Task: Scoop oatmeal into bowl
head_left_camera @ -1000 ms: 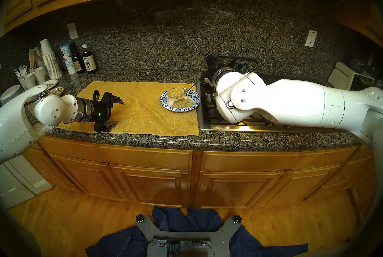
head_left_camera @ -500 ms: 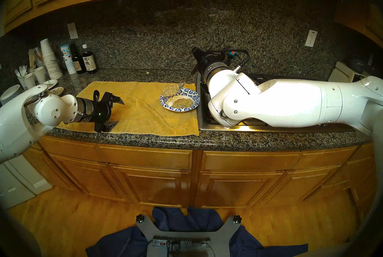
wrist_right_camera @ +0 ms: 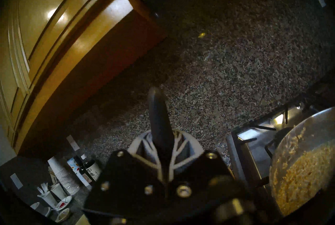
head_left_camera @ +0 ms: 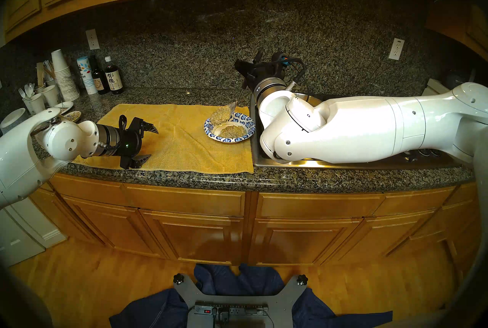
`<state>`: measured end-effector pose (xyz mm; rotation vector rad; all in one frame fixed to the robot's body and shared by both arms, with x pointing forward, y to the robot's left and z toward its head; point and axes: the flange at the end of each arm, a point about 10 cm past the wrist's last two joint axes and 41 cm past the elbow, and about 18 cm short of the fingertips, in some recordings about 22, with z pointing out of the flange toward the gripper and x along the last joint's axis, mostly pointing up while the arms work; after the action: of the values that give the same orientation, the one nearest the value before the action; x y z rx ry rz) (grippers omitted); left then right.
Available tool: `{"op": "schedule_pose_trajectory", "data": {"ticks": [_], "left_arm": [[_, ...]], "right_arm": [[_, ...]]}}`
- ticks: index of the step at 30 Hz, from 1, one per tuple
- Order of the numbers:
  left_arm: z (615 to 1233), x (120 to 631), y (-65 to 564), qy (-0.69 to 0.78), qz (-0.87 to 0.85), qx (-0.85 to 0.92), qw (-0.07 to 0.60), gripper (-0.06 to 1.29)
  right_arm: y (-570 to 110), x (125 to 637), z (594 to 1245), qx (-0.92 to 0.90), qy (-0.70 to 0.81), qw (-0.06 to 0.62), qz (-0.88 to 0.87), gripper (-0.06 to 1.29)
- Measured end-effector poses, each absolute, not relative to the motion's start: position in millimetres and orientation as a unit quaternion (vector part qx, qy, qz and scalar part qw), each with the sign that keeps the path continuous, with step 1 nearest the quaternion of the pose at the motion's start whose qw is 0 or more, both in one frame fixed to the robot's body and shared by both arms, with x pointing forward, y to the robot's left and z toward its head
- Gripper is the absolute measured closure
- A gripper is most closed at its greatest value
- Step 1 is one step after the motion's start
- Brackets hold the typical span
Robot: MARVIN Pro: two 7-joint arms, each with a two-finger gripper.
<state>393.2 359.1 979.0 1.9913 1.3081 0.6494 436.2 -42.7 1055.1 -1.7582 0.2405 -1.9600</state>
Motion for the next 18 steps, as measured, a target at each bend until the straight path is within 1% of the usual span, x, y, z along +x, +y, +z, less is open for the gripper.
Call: {"op": "schedule_pose_trajectory", "data": {"ticks": [18], "left_arm": [[979.0,393.2,359.1,0.500,0.248,0.761,0.330,0.01]], "right_arm": [[-31.7,443.9,1044.5,-0.622,-0.005,0.180,-0.762,1.27]]}}
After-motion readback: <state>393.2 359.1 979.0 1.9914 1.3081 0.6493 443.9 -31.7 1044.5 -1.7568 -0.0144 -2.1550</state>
